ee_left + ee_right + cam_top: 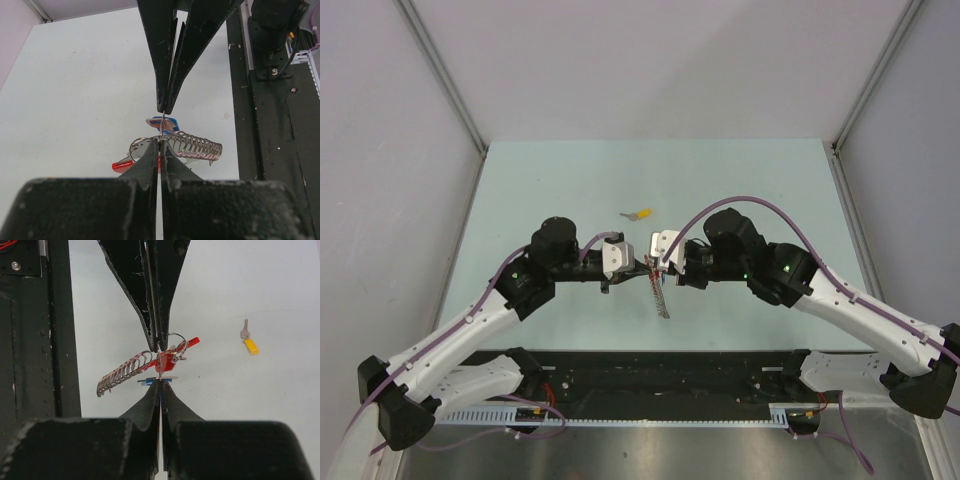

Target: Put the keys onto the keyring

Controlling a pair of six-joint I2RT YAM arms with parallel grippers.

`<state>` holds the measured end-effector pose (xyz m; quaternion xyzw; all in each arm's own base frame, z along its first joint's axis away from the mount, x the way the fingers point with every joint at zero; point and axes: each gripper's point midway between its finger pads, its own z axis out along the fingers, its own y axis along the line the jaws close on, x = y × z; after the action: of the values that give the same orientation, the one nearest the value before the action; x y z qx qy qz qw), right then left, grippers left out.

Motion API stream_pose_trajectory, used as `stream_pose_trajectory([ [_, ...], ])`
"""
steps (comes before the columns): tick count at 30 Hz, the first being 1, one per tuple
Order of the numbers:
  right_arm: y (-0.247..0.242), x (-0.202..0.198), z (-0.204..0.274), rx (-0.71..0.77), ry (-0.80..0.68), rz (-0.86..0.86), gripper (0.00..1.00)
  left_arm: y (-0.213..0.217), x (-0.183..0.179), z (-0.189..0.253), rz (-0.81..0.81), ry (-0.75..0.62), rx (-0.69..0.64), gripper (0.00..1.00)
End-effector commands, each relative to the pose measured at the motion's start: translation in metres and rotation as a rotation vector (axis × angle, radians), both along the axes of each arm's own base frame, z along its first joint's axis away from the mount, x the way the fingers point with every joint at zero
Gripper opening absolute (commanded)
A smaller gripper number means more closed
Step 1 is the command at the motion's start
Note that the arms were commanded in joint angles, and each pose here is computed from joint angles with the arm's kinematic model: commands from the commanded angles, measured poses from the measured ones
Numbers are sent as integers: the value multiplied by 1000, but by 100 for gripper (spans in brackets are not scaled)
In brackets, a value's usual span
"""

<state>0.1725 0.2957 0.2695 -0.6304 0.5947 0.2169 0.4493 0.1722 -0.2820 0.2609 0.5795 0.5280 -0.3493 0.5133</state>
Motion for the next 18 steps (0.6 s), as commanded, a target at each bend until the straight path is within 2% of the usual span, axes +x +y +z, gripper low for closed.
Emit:
stream_pose_trajectory([
  [1, 4, -1, 29, 66, -56, 16, 0, 0, -1, 10, -21, -46, -25, 0],
  [18, 6, -6, 32, 79, -59, 31, 0, -1, -2, 9, -30, -42, -22, 0],
])
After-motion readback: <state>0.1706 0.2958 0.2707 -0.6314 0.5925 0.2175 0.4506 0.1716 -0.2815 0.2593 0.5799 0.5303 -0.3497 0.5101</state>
